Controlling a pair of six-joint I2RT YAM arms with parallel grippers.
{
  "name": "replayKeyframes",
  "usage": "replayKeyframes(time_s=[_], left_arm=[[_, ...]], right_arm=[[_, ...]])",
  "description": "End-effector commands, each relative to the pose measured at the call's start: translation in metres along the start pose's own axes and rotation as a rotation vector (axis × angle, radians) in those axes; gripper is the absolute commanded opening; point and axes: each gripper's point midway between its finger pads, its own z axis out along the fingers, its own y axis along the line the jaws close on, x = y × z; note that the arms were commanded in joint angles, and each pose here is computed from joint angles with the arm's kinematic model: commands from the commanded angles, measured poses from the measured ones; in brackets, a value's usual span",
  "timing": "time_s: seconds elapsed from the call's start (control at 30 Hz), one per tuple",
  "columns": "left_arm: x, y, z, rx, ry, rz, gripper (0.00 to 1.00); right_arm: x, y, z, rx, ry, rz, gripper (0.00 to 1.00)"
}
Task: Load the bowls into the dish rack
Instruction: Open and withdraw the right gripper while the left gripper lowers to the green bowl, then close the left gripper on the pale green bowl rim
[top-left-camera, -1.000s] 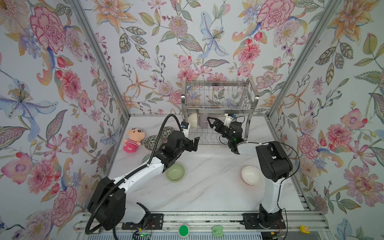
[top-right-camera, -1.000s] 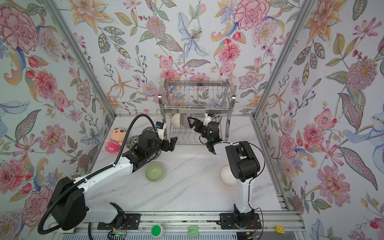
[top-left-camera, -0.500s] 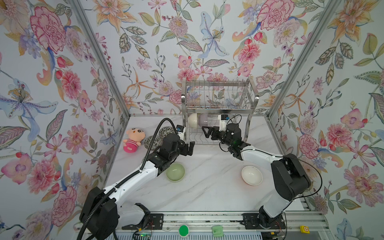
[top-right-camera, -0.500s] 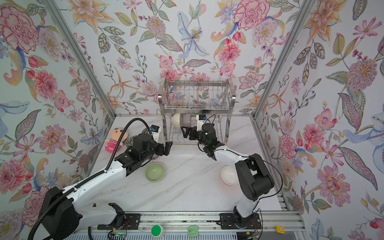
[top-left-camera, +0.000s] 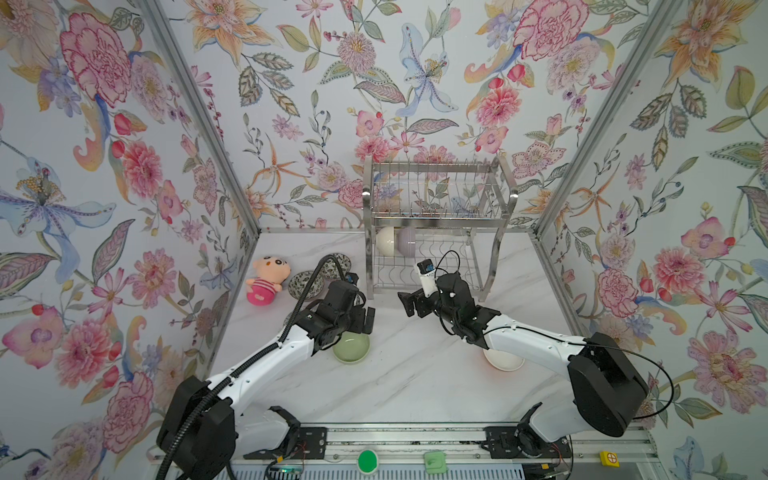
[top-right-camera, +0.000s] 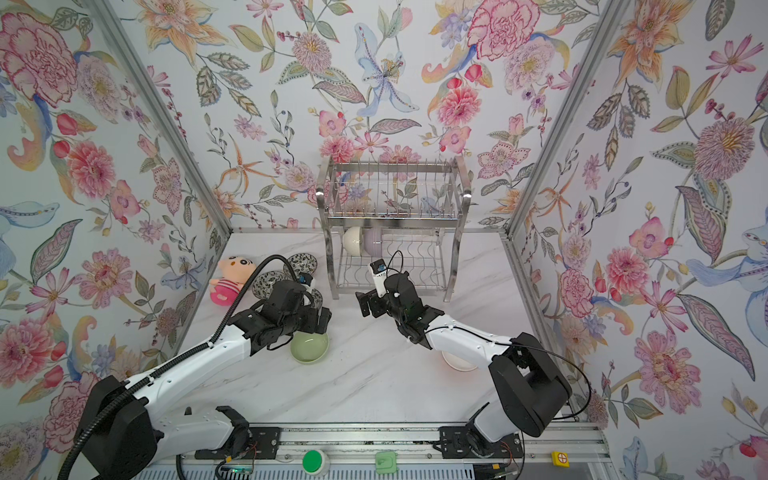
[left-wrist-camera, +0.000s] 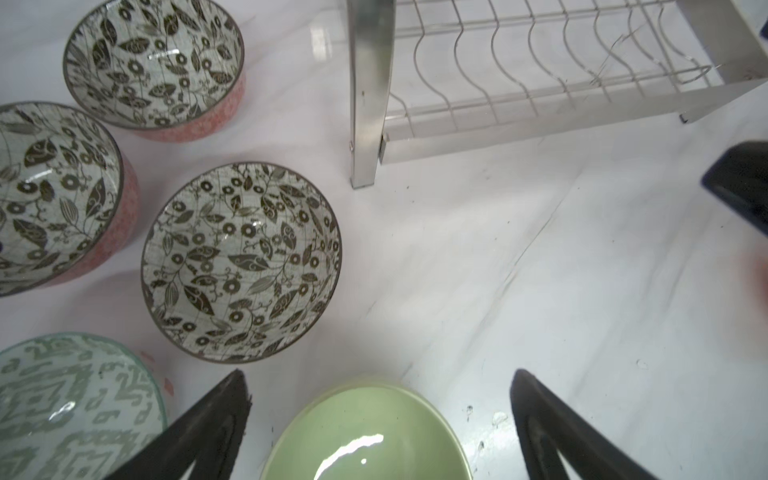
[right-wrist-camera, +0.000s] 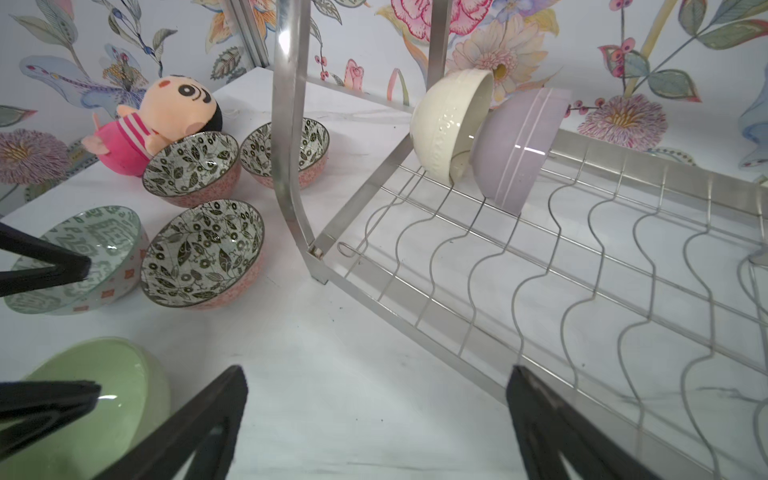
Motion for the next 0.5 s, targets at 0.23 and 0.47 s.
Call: replayKeyframes(time_s=[0.23,0.47], left_arm=[[0.055,-0.022,-0.003,0.128,0.149,-0.129,0.91],[0.077,-0.028,0.011,0.125,0.205,-0.094,0.76]], right_arm=[[-0.015,-0.031,-0.025,0.069,-0.061,0.043,0.99],[-0.013,-0.029,-0.025,0.060,-0.062,0.050,0.99]])
